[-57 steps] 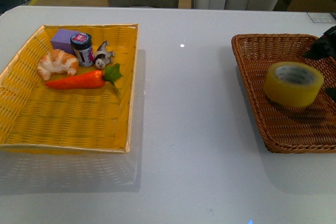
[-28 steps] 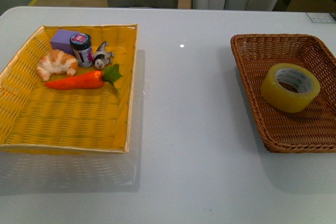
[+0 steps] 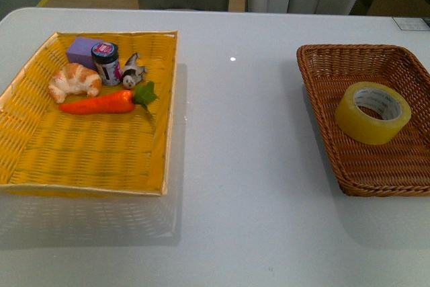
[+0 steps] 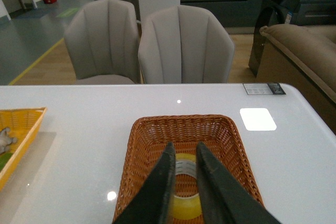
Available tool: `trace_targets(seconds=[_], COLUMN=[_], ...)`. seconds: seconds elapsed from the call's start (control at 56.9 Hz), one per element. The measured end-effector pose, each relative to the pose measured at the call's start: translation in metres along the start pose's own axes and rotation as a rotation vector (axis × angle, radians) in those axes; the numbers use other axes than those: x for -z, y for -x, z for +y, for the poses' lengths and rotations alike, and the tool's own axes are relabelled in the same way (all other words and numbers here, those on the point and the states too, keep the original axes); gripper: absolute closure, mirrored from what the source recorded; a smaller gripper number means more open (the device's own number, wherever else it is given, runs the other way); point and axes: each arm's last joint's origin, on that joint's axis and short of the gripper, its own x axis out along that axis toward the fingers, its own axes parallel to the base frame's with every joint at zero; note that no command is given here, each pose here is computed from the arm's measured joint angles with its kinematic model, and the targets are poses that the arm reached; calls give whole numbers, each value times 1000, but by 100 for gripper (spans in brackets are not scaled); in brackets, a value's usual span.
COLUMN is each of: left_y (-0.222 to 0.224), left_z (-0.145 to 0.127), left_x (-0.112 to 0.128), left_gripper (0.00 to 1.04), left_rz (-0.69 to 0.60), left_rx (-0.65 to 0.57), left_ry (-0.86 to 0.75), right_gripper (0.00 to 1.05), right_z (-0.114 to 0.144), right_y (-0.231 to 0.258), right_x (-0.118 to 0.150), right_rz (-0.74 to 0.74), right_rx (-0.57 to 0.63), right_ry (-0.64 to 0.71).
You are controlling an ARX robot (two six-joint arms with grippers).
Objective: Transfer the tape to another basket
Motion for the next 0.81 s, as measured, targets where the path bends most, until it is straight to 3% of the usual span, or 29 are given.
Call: trace_targets(seconds=[0.281, 0.369, 0.808], left_y=[9, 9, 9], left_z=[14, 22, 22], left_x=[1, 2, 2], left_gripper=[103, 103, 103], left_rz=[-10, -7, -7], left_rx=[40, -9, -1], left_ry=[1, 1, 1], right_gripper=[103, 103, 103], right_z=[6, 5, 5], right_y=[24, 31, 50], right_x=[10, 14, 11], right_rz=[3, -9, -30], right_rx=[-22, -21, -22], right_ry=[11, 11, 11])
